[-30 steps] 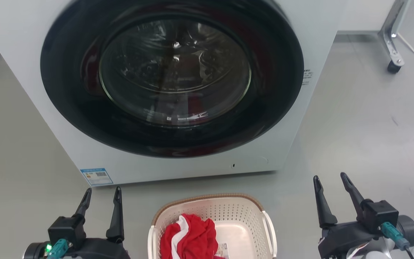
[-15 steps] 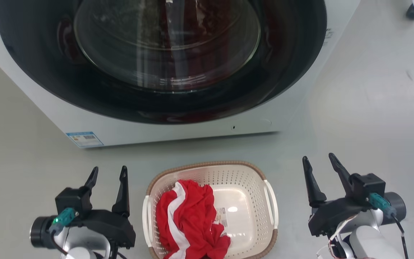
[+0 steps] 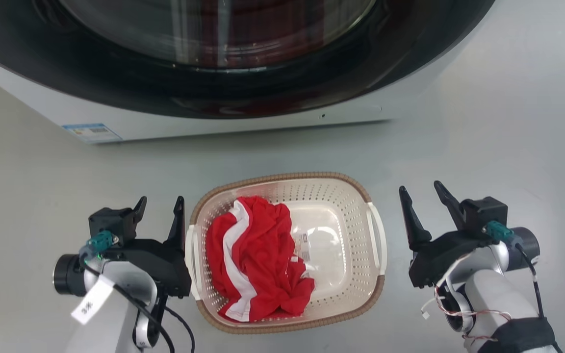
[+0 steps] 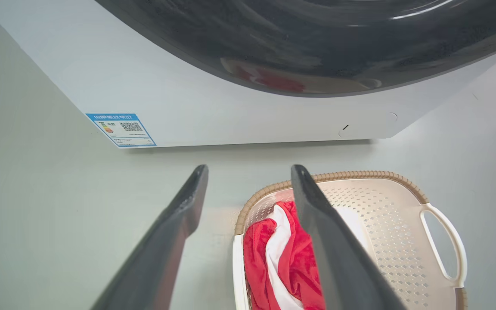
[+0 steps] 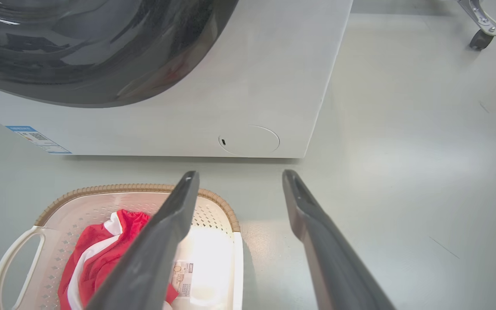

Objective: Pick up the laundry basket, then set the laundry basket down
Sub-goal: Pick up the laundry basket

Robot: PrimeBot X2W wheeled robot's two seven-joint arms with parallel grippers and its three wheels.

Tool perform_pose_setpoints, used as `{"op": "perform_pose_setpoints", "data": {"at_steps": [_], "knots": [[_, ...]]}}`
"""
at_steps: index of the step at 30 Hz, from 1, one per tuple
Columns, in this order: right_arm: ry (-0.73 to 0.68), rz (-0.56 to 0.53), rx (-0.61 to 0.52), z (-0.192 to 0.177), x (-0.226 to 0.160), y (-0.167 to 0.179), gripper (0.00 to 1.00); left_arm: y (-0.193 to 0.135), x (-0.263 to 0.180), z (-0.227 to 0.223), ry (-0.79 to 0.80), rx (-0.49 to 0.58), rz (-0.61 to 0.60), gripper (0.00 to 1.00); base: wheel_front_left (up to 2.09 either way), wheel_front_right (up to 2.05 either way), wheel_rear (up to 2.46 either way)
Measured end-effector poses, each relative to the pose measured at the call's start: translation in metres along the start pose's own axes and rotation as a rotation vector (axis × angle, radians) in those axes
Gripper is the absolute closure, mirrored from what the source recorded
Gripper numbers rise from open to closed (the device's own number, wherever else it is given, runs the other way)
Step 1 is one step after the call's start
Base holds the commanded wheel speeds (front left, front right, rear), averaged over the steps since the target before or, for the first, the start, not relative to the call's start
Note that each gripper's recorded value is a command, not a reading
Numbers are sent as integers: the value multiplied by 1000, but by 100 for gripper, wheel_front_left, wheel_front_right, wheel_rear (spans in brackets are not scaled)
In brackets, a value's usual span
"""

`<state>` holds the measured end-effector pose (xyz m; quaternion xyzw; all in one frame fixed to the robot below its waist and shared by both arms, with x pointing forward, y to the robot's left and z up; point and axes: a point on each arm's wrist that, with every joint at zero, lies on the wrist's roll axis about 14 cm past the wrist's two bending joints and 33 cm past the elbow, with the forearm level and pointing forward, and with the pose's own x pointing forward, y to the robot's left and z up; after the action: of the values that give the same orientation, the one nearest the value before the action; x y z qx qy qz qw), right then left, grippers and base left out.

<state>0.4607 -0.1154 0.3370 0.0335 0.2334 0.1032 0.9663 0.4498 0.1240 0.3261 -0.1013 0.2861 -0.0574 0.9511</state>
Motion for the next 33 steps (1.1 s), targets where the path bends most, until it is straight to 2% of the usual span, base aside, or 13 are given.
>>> {"op": "perform_pose_setpoints", "data": {"at_steps": [14,17,27,33], "knots": [[174,34,8,-53,52,2,0,14,53,-55,191,-45,-7,0,0,0,0],[240,38,11,-79,60,2,0,17,60,-83,265,-53,-8,0,0,0,0],[376,70,20,-133,64,9,0,26,59,-145,437,-67,-6,0,0,0,0],[437,89,15,-155,64,11,0,28,64,-161,490,-66,-7,0,0,0,0]]}}
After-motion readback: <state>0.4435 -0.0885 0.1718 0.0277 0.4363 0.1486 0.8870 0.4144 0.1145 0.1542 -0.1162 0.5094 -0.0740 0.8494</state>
